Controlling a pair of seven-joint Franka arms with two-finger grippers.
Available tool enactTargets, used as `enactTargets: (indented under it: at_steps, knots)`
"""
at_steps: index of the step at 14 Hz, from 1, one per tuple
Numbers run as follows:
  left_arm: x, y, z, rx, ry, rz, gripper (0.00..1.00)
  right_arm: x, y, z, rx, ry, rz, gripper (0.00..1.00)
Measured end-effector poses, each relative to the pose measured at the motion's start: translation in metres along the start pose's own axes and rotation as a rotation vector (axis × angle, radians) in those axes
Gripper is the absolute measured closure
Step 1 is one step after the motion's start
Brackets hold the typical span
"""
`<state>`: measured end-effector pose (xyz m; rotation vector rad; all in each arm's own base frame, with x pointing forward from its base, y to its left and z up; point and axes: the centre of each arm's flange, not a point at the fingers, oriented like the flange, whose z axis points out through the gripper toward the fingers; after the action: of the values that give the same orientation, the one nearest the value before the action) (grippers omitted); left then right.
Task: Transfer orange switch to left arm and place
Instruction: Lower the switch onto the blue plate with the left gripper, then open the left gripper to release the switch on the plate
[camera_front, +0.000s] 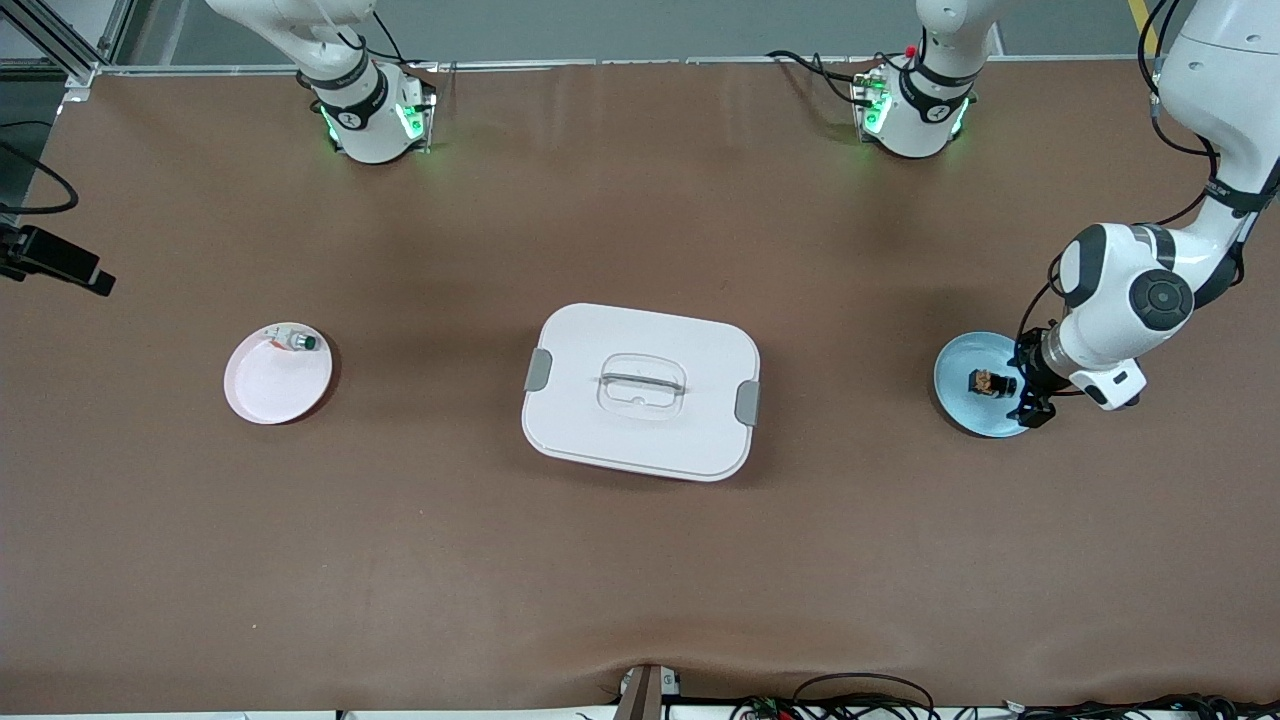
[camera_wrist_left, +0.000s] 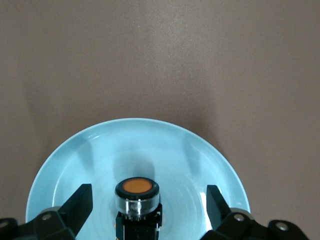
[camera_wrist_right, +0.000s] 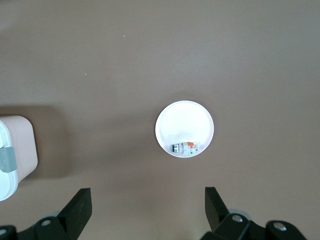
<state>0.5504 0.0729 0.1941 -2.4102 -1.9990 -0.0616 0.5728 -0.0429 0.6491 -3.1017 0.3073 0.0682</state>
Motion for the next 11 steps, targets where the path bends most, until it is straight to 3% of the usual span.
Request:
enactTargets:
  at_steps: [7, 11]
  knots:
    - [0.001, 0.005, -0.004, -0.011, 0.004, -0.029, 0.0, -0.001, -0.005, 0.0, 0.0, 0.002, -0.01, 0.0]
    - [-0.021, 0.012, -0.005, -0.015, 0.003, -0.006, 0.0, -0.002, -0.017, -0.001, -0.001, 0.009, -0.029, 0.0]
